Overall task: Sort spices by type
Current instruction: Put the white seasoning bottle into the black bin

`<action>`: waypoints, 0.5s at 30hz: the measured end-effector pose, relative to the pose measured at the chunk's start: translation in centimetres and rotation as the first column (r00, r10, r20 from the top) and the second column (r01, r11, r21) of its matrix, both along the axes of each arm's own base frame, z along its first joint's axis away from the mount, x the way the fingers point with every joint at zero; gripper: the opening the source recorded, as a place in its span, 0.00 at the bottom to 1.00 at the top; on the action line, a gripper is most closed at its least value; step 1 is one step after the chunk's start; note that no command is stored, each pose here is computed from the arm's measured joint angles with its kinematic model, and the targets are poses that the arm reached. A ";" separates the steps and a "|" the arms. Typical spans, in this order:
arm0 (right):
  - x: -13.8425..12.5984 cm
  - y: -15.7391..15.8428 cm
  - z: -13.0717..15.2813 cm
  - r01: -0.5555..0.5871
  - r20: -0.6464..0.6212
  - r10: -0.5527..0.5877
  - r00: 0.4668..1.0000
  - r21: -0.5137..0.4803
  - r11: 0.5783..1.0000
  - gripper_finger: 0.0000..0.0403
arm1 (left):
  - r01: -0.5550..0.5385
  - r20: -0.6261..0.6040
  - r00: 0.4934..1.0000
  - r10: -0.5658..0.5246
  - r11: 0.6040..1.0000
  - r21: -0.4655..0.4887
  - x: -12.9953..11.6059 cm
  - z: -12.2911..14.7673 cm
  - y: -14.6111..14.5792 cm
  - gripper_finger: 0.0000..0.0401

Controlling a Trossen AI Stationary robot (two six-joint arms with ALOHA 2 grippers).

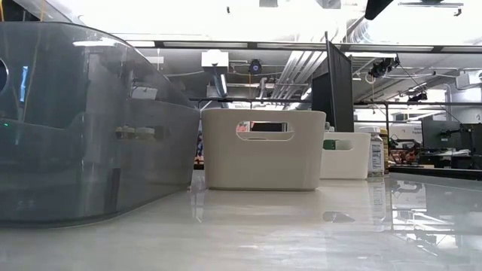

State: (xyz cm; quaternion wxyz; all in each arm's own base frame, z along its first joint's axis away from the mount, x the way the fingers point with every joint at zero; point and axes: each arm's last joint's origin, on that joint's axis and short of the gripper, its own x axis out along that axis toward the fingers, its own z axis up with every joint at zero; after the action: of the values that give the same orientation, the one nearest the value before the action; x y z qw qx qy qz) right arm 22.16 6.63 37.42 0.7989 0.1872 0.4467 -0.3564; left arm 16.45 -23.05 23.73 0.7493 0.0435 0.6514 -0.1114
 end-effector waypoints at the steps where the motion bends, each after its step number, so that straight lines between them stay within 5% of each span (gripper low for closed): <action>1: 0.0 0.0 0.0 0.000 0.000 0.000 1.000 0.000 1.000 0.00 | 0.001 -0.006 1.000 -0.001 1.000 -0.004 -0.1 -0.3 0.0 0.62; 15: 0.0 0.0 0.0 0.001 0.000 -0.001 1.000 -0.002 1.000 0.00 | -0.008 0.008 1.000 0.008 1.000 -0.010 0.0 -1.5 0.1 0.62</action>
State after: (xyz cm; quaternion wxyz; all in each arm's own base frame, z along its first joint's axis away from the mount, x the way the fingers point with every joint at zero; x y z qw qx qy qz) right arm 22.16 6.62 37.42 0.7992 0.1865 0.4461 -0.3571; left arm 16.41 -22.92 22.27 0.7526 0.0375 0.6479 -0.1114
